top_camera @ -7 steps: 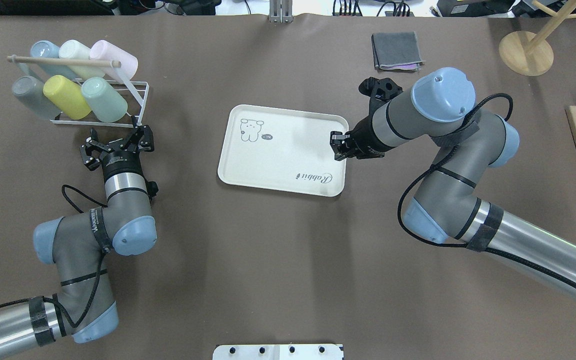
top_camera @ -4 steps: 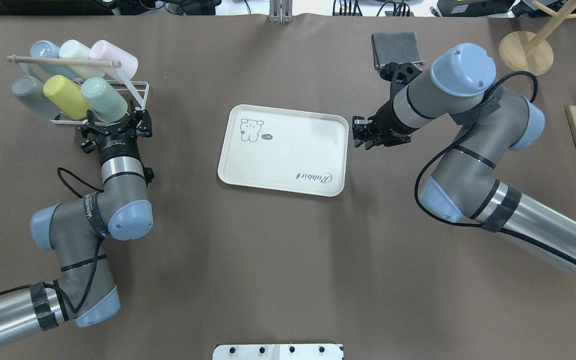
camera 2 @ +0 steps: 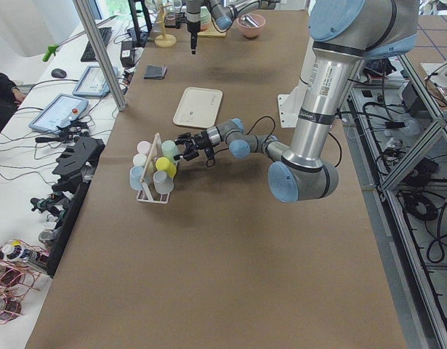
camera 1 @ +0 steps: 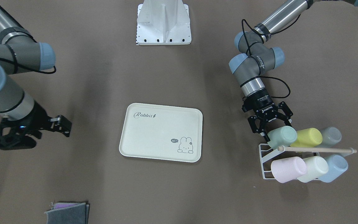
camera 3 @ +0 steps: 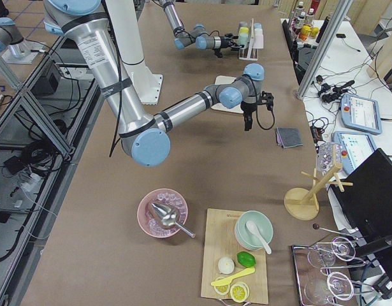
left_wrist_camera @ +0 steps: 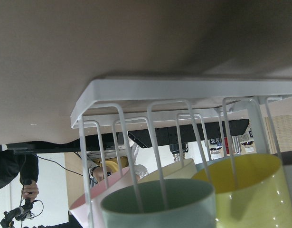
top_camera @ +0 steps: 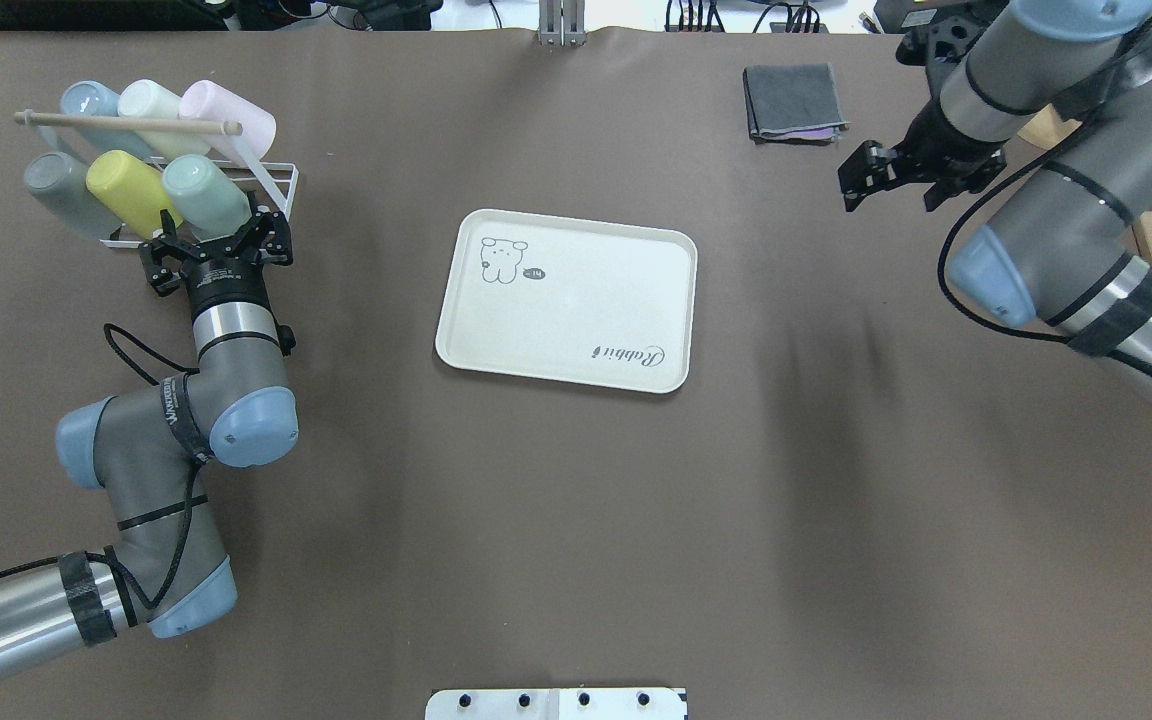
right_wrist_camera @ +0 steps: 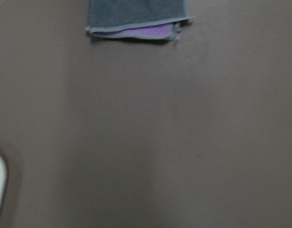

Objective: Pick up and place green cup on tray

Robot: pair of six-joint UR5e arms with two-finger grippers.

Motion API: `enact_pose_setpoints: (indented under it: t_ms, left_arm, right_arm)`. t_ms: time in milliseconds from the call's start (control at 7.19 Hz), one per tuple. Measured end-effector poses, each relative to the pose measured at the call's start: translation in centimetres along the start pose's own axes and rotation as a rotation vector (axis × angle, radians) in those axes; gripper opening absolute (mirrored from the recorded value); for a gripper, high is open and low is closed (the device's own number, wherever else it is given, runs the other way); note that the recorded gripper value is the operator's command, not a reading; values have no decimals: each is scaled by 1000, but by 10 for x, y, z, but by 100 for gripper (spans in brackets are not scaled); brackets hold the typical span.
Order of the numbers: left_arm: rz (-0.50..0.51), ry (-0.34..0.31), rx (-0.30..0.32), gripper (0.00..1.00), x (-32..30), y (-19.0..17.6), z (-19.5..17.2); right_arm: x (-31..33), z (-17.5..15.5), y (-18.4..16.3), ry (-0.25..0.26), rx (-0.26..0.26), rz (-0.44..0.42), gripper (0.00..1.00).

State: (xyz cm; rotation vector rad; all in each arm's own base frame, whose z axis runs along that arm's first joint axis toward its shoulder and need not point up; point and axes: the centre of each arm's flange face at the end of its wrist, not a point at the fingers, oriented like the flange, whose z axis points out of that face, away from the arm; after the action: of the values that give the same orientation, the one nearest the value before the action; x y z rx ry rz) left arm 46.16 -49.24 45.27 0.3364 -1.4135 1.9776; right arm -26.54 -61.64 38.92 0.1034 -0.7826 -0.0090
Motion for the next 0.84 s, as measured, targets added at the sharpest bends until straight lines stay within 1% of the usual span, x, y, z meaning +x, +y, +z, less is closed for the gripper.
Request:
enact_pose_setpoints:
  t_ms: [139,278,418,557,696,835]
  left_arm:
    - [-2,0,-1,78,-2,1,1]
    - [-5,0,-2,45,-5,2,1]
    - [-11,-2,-5,23,-7,3,2]
    - [-20,-3,-20,14,-8,6,4]
    - [-29,-3,-46,10,-7,11,5]
    - [-43,-2,-67,6,-6,17,7]
  right_arm:
    - [56,-18,-11,39,1,-36,100]
    - [111,-33,-13,67,-9,-52,100]
    - [174,-46,-7,83,-29,-38,100]
    - [240,-58,6,85,-51,3,100]
    - [302,-66,28,79,-67,34,100]
    - [359,-72,55,77,-81,25,100]
